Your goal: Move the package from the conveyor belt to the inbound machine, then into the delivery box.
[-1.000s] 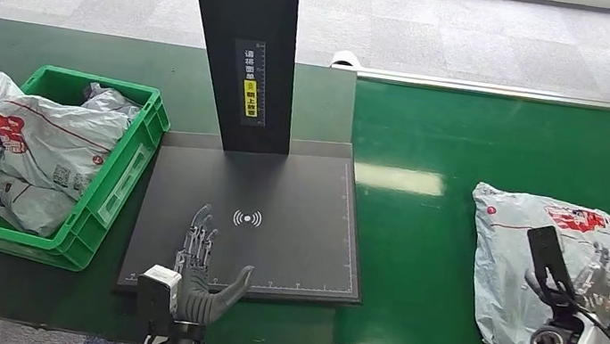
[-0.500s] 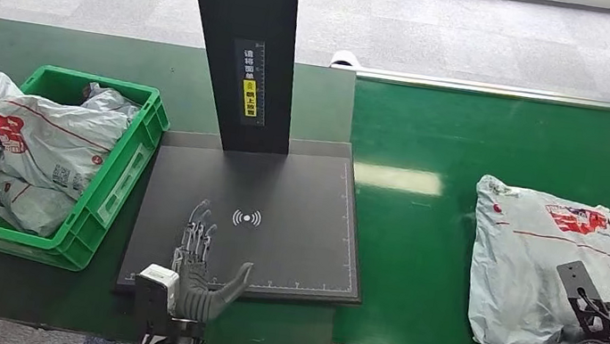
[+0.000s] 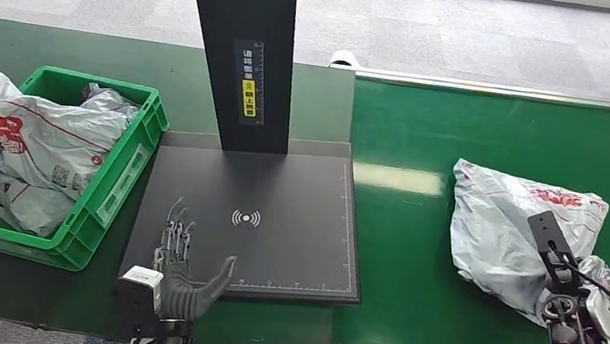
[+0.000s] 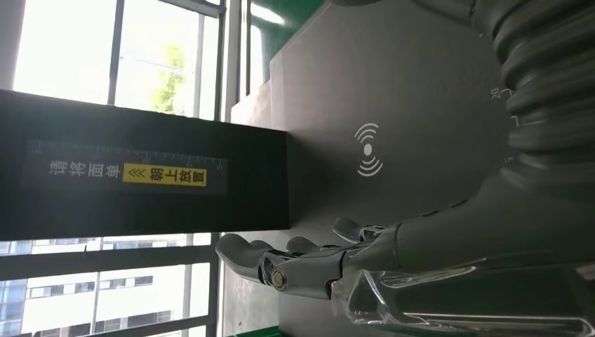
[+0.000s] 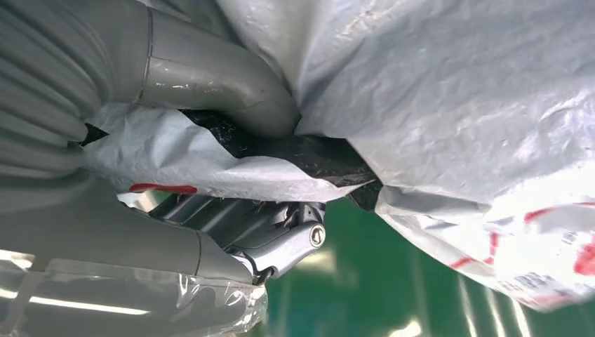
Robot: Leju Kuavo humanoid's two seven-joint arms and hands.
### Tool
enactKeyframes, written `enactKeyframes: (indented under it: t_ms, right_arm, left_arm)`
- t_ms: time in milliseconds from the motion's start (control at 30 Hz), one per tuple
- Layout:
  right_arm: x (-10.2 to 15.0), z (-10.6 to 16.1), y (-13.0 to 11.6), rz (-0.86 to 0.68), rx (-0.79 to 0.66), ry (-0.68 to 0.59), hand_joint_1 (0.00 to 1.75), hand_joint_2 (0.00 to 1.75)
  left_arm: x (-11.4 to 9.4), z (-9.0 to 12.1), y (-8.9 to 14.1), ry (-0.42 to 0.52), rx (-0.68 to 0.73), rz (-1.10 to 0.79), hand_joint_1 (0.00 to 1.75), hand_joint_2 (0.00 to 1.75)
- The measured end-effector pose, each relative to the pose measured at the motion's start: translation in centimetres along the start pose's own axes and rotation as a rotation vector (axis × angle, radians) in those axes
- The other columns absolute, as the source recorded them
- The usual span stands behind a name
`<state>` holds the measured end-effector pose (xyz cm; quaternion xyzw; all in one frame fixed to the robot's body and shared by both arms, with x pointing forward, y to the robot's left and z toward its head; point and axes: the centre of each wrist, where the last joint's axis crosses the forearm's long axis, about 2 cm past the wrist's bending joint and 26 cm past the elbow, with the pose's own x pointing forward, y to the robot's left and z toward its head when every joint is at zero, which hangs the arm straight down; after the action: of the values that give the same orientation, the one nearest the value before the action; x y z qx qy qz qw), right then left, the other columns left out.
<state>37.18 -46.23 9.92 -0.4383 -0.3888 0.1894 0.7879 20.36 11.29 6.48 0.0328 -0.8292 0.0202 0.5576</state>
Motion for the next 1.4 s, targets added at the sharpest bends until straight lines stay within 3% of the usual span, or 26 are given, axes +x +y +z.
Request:
enactKeyframes:
  t_ms: [100, 267, 433, 533, 633, 767, 900, 1100, 1133, 1233, 1267, 1400]
  right_arm:
    - [2.2, 0.0, -0.2, -0.017, -0.020, -0.047, 1.75, 1.75]
    - [3.6, 0.3, 0.0, -0.040, -0.044, -0.120, 1.75, 1.75]
    - [7.6, 2.2, 0.2, -0.126, -0.149, -0.411, 1.75, 1.75]
    - [11.1, 5.3, 0.8, -0.245, -0.091, -0.583, 1.75, 1.75]
    - [13.7, 9.1, 2.8, -0.369, 0.091, -0.745, 1.75, 1.75]
    - [15.9, 14.6, 8.0, -0.393, 0.333, -0.905, 1.75, 1.75]
    - [16.9, 20.1, 13.2, -0.408, 0.508, -0.986, 1.75, 1.75]
    - [17.5, 24.0, 16.0, -0.406, 0.613, -1.027, 1.75, 1.75]
    - [17.6, 24.2, 16.2, -0.408, 0.621, -1.027, 1.66, 1.75]
    - [17.6, 24.6, 16.2, -0.410, 0.633, -1.023, 0.35, 1.75]
    - [17.6, 24.7, 16.2, -0.411, 0.634, -1.020, 0.00, 1.75]
    - [17.3, 24.6, 16.2, -0.450, 0.623, -1.031, 0.00, 1.75]
  left_arm:
    - [0.1, 0.1, 0.1, -0.001, 0.015, -0.003, 0.00, 1.75]
    - [0.3, 0.2, 0.4, -0.009, 0.041, -0.022, 0.00, 1.75]
    - [1.1, -0.3, 1.1, -0.063, 0.129, -0.094, 0.00, 1.75]
    - [1.6, -0.8, 1.7, -0.071, 0.205, -0.111, 0.00, 1.75]
    - [1.7, -1.1, 2.4, -0.065, 0.275, -0.121, 0.00, 1.75]
    - [1.7, -1.5, 3.2, -0.053, 0.339, -0.127, 0.00, 1.75]
    - [1.7, -1.9, 3.5, -0.050, 0.367, -0.133, 0.00, 1.75]
    - [1.6, -2.1, 3.9, -0.041, 0.395, -0.133, 0.00, 1.75]
    - [1.6, -2.1, 3.9, -0.039, 0.398, -0.132, 0.00, 1.75]
    - [1.5, -2.1, 3.9, -0.035, 0.403, -0.124, 0.00, 1.75]
    - [1.6, -2.1, 3.9, -0.034, 0.405, -0.122, 0.00, 1.75]
    - [1.6, -2.3, 3.8, -0.034, 0.409, -0.116, 0.00, 1.75]
